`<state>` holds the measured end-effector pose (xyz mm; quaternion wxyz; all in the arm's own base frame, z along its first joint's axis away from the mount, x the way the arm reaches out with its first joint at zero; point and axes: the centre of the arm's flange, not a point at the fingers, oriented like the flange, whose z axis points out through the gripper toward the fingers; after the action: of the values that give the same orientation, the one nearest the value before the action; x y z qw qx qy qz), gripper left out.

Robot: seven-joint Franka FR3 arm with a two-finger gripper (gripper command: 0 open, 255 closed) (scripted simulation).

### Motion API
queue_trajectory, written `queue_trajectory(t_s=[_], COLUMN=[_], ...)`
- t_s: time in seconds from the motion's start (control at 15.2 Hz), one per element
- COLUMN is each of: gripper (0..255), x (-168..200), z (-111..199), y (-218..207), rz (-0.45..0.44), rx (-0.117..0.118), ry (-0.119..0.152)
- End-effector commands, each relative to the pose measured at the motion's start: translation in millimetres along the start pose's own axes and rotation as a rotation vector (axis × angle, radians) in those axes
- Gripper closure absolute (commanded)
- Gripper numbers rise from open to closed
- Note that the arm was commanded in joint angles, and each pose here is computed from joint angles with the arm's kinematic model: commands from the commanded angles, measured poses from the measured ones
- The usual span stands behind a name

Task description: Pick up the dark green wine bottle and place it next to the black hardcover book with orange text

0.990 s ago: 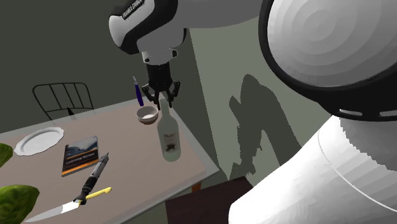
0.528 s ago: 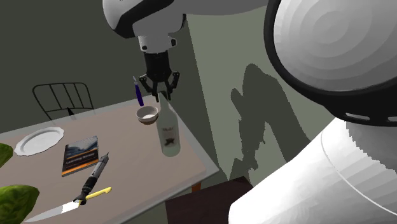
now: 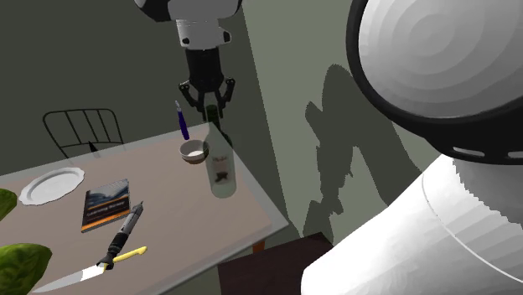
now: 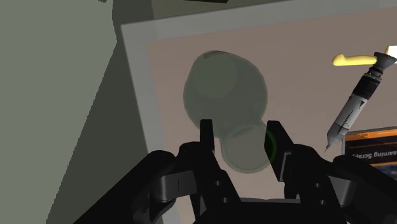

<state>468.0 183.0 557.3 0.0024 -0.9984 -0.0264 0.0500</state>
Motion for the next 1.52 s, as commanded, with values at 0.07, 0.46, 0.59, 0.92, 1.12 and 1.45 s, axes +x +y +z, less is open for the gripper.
queue_trajectory(t_s=[0.07,0.46,0.59,0.92,1.12,1.45], gripper=[255,255,255,255,255,255], x=[-2.3,-5.5,-6.5,-9.1,-10.7,-13.4], z=[-15.7,-47.2,-57.7,-84.0,-99.7,-126.0], y=[-0.2,-0.4,-0.5,-0.7,-0.8,-1.0], rz=[0.000,0.000,0.000,0.000,0.000,0.000], rx=[0.000,0.000,0.000,0.000,0.000,0.000], ry=[0.000,0.000,0.000,0.000,0.000,0.000])
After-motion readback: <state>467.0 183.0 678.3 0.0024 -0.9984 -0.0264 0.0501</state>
